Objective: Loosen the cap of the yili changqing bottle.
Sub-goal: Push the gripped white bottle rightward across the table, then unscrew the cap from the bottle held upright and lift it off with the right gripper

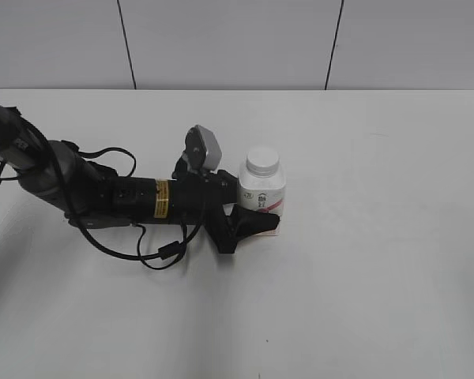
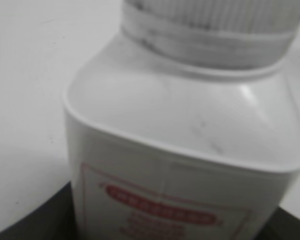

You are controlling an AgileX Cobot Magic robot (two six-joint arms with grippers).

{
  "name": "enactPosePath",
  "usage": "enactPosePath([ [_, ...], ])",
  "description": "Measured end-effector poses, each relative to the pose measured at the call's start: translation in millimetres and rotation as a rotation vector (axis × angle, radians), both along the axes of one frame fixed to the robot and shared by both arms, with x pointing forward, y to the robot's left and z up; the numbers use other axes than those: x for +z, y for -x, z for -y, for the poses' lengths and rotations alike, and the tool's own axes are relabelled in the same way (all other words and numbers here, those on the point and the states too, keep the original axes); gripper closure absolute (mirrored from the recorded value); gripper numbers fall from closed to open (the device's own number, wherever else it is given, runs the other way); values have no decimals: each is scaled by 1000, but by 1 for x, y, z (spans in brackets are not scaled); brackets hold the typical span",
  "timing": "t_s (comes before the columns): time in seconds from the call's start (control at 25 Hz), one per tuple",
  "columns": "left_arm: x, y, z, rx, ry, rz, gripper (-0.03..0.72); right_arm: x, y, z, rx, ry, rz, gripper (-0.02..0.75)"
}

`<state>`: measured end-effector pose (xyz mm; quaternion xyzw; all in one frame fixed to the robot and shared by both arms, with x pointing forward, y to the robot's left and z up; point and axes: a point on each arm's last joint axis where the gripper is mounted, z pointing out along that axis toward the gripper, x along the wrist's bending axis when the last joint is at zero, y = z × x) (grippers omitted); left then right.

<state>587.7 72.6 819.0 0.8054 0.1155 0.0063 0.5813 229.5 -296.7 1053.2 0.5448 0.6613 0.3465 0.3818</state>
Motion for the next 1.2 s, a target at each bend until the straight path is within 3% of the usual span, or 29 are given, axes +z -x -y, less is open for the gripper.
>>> enactPosePath([
  [0.16, 0, 0, 0, -1, 1, -1, 249, 0, -2, 0, -18, -35, -12, 204],
  [0.28, 0, 0, 0, -3, 1, -1, 249, 8, -16, -3, -8, -70, -98, 204],
  [0.56, 0, 1, 0, -6, 2, 0, 249, 56, -77, -12, 5, -167, -345, 204],
  [0.8, 0, 0, 0, -5, 3, -1, 249, 95, -127, -19, 32, -237, -398, 204],
  [1.2, 0, 1, 0, -11, 2, 16, 250, 78, -241, -34, -75, -339, -716, 204],
])
